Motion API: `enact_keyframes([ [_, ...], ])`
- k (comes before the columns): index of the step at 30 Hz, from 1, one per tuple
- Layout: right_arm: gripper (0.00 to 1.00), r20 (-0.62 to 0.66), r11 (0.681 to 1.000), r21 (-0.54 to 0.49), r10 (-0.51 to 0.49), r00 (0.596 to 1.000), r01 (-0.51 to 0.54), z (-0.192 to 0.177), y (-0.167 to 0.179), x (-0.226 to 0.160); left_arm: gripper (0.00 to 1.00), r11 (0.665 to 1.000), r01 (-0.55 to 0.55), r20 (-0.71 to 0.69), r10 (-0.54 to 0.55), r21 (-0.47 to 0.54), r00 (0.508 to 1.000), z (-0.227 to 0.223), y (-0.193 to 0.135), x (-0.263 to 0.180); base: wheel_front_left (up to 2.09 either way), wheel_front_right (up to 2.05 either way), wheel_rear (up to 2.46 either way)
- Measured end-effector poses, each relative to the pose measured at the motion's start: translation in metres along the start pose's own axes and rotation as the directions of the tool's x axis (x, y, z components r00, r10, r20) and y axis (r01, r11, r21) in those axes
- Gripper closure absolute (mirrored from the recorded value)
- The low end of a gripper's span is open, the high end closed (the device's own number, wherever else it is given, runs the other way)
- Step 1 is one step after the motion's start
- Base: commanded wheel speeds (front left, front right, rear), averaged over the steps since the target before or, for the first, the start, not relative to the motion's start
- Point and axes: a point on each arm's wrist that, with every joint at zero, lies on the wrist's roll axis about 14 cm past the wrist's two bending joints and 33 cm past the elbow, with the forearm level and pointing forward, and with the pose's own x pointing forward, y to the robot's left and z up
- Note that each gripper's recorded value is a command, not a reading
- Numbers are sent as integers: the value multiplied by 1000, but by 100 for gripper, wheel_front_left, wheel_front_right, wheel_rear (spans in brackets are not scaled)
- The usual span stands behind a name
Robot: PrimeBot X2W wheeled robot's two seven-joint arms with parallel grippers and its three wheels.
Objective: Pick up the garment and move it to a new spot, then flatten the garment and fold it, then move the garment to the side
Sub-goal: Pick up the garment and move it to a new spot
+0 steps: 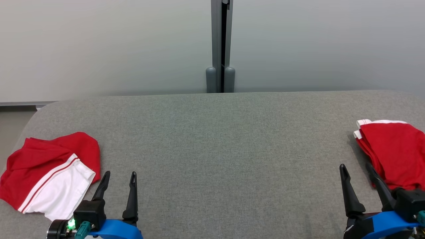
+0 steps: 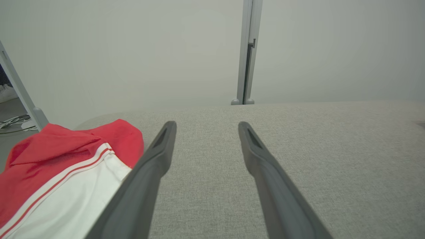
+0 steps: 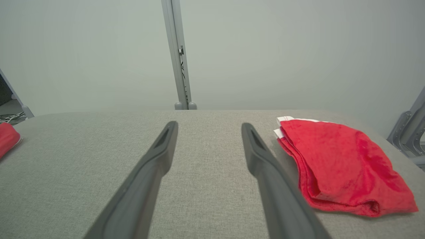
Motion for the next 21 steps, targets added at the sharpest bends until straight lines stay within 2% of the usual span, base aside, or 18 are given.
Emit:
enact_keyframes([
  [5,0,-1,1000,4,1,1000,-1,-1,0,2,0,1000,-7,5,7,6,1000,2,4,0,0,0,0],
  [10,0,3,998,1,55,998,-55,0,18,12,0,999,-43,30,43,12,999,11,17,0,0,0,0],
  [16,0,11,982,-3,189,982,-189,4,63,31,0,987,-161,68,160,7,985,23,58,-13,0,0,0],
  [21,0,12,950,-6,312,950,-312,5,108,46,0,966,-259,69,258,10,964,22,91,-34,0,0,0],
])
